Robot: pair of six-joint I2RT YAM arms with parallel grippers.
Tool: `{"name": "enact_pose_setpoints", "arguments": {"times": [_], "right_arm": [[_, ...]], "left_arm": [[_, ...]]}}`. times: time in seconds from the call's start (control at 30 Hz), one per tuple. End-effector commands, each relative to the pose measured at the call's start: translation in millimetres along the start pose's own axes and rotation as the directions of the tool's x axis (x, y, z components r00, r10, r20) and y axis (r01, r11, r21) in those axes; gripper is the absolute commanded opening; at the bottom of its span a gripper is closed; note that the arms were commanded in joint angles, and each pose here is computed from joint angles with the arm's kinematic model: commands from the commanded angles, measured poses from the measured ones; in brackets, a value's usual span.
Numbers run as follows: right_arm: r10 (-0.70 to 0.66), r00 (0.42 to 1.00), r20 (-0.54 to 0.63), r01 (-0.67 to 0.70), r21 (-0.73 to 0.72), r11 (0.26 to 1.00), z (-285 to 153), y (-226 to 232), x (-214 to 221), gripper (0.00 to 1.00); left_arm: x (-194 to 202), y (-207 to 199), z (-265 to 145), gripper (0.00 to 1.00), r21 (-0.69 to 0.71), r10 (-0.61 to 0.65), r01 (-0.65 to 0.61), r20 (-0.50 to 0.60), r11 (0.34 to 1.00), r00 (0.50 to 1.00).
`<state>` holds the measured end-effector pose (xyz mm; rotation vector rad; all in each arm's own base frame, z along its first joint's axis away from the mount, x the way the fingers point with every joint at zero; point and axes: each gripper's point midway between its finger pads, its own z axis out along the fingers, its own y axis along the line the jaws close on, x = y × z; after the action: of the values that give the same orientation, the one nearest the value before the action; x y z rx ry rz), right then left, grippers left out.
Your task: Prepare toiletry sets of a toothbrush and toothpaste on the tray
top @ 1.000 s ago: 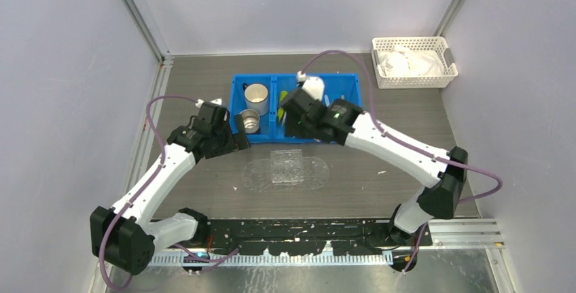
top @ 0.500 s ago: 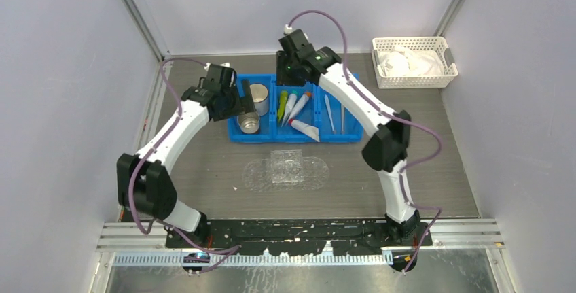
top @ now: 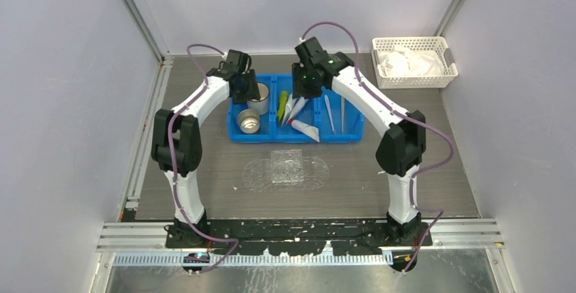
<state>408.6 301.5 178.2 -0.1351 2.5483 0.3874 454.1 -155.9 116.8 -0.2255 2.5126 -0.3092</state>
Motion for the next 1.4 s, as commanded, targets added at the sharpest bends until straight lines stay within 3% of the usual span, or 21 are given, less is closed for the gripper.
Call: {"name": "enact_pose_setpoints", "arguments": {"times": [0.0, 0.17, 0.37, 0.5, 0.6, 0.73, 0.87, 1.17, 1.2, 1.27, 1.37], "right_arm": [[-0.010, 0.989, 0.147, 0.019, -0.060, 0.998, -61, -2, -29, 0.47], [-0.014, 0.991, 0.132, 0.023, -0.066, 0.998, -60, -12, -22, 0.47], [0.006, 0.995, 0.099, 0.005, -0.110, 0.994, -53, -15, -8, 0.47], [0.012, 0.996, 0.086, -0.001, -0.126, 0.992, -51, -17, -3, 0.46], [0.015, 0.997, 0.076, -0.005, -0.139, 0.990, -51, -17, 2, 0.47], [0.022, 0.997, 0.074, -0.010, -0.155, 0.988, -52, -16, 5, 0.47], [0.029, 0.996, 0.085, -0.015, -0.164, 0.986, -57, -16, 3, 0.46], [0.028, 0.996, 0.084, -0.013, -0.171, 0.985, -59, -16, 5, 0.47], [0.028, 0.997, 0.079, -0.014, -0.170, 0.985, -58, -17, 7, 0.47], [0.028, 0.997, 0.078, -0.014, -0.170, 0.985, -57, -17, 7, 0.47], [0.030, 0.997, 0.076, -0.016, -0.172, 0.985, -57, -18, 8, 0.47]], "left_arm": [[-30, 4, 2, 0.52, -0.059, -0.015, 0.021, 0.090, 0.998, 0.996], [-36, 9, 8, 0.50, -0.102, -0.034, 0.044, 0.100, 0.994, 0.994], [-36, 12, 12, 0.20, -0.133, -0.032, 0.042, 0.078, 0.990, 0.996], [-36, 12, 9, 0.21, -0.135, -0.029, 0.039, 0.074, 0.990, 0.997], [-37, 13, 5, 0.38, -0.141, -0.029, 0.039, 0.073, 0.989, 0.997], [-33, 15, 10, 0.42, -0.157, -0.021, 0.028, 0.042, 0.987, 0.999], [-33, 18, 14, 0.30, -0.174, -0.013, 0.020, 0.042, 0.985, 0.999], [-30, 21, 26, 0.26, -0.193, -0.006, 0.008, 0.009, 0.981, 1.000], [-29, 21, 28, 0.23, -0.194, -0.005, 0.006, 0.004, 0.981, 1.000], [-29, 21, 30, 0.08, -0.194, -0.005, 0.005, 0.001, 0.981, 1.000], [-34, 18, 26, 0.01, -0.188, -0.003, 0.006, 0.011, 0.982, 1.000]]}}
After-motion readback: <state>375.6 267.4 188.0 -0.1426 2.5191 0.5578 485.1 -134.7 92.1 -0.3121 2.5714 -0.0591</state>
